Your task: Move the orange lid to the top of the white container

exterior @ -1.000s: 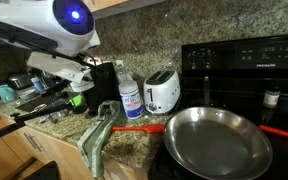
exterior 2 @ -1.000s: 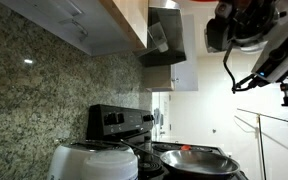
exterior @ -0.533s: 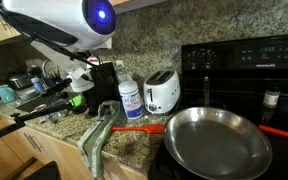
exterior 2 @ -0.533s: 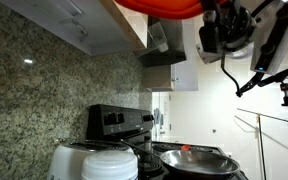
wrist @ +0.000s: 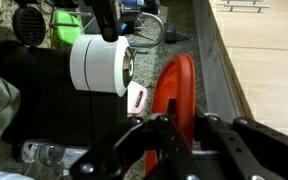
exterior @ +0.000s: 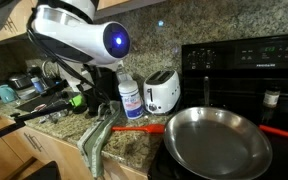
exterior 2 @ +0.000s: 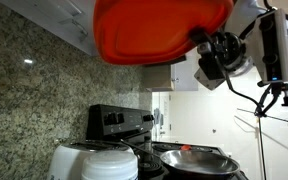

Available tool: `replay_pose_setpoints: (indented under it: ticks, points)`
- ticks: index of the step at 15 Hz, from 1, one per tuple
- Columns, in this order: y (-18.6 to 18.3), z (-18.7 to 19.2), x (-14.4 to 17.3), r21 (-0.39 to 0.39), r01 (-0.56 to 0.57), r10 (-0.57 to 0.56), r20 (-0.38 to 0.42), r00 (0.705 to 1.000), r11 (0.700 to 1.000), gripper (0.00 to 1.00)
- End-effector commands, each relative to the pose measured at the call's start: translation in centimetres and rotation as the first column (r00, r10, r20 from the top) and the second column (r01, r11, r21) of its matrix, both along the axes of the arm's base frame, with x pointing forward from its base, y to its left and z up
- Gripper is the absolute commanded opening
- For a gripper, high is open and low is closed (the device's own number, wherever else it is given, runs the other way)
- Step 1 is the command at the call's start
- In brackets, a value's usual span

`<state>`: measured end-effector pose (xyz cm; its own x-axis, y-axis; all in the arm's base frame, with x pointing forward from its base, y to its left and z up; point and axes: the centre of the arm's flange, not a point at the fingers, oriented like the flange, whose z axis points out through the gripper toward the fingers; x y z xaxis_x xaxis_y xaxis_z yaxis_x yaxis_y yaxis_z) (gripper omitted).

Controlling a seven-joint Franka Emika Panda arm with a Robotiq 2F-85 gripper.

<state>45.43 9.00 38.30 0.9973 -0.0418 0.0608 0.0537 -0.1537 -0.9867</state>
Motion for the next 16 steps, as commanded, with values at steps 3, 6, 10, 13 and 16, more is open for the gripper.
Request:
replay_pose_setpoints:
  ticks: [3,6,10,13,16]
  points:
    - [-0.1,-2.1,3.1,-0.008,0.037,-0.038,-0.195,0.980,0.999,0.04]
    - [-0.4,-3.1,4.5,-0.011,0.046,-0.047,-0.189,0.981,0.999,0.04]
    - [-1.2,-4.0,6.0,-0.020,0.096,-0.097,-0.108,0.989,0.995,0.04]
    - [-1.7,-4.8,7.2,-0.051,0.131,-0.133,-0.035,0.990,0.990,0.04]
    - [-2.1,-6.3,7.9,-0.086,0.141,-0.140,0.012,0.990,0.986,0.04]
